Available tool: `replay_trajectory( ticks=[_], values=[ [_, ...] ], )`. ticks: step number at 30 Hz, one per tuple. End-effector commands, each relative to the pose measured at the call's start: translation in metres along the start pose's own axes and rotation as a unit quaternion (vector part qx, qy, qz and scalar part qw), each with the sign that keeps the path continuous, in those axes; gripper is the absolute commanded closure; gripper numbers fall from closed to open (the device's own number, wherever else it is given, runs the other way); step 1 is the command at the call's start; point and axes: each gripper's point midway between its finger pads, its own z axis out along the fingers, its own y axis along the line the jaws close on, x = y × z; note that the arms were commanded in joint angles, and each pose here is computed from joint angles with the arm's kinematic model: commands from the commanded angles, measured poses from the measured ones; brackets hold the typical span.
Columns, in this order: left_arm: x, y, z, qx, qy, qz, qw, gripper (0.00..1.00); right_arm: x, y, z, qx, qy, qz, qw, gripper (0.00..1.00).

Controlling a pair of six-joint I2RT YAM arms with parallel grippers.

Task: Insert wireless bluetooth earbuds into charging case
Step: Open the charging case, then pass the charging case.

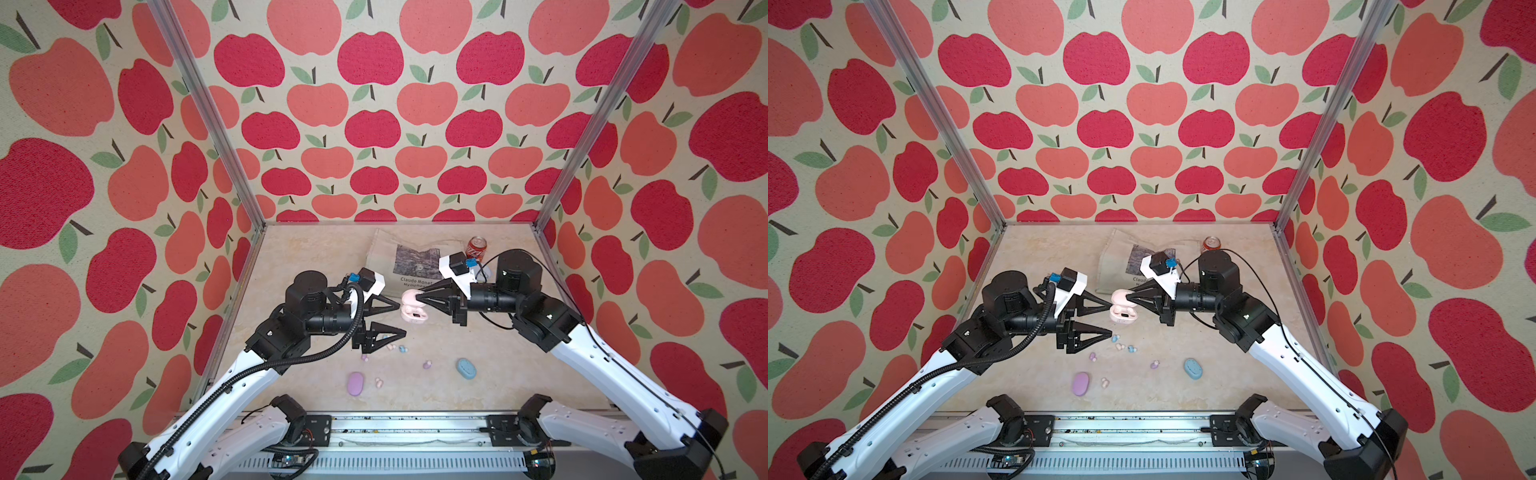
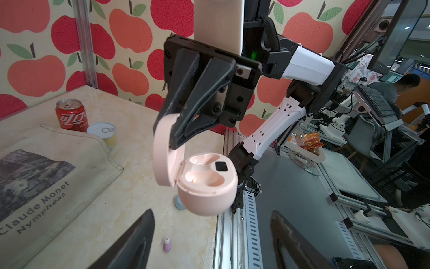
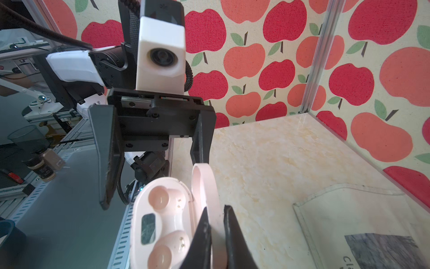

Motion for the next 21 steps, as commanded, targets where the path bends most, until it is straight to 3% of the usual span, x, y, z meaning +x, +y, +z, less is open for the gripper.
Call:
replay_trajectory(
  ticks=[1, 7, 13, 21],
  values=[
    [-0.022, 0.001, -0.017, -0.042, -0.017, 0.031, 0.998, 0.17, -0.002, -0.003, -0.009, 0.028, 0.015, -0.041, 0.999, 1.00],
    [-0.032, 0.016, -0.020, -0.092, 0.034, 0.093, 0.991, 0.22, -0.003, 0.003, -0.010, 0.030, 0.026, -0.072, 0.997, 1.00],
    [-0.027, 0.015, -0.007, -0.072, 0.097, 0.124, 0.985, 0.29, -0.004, 0.009, -0.004, 0.021, 0.029, -0.076, 0.996, 1.00],
    [-0.023, 0.017, 0.011, -0.072, 0.114, 0.133, 0.982, 0.42, -0.001, 0.019, 0.002, 0.006, 0.032, -0.083, 0.996, 1.00]
  ],
)
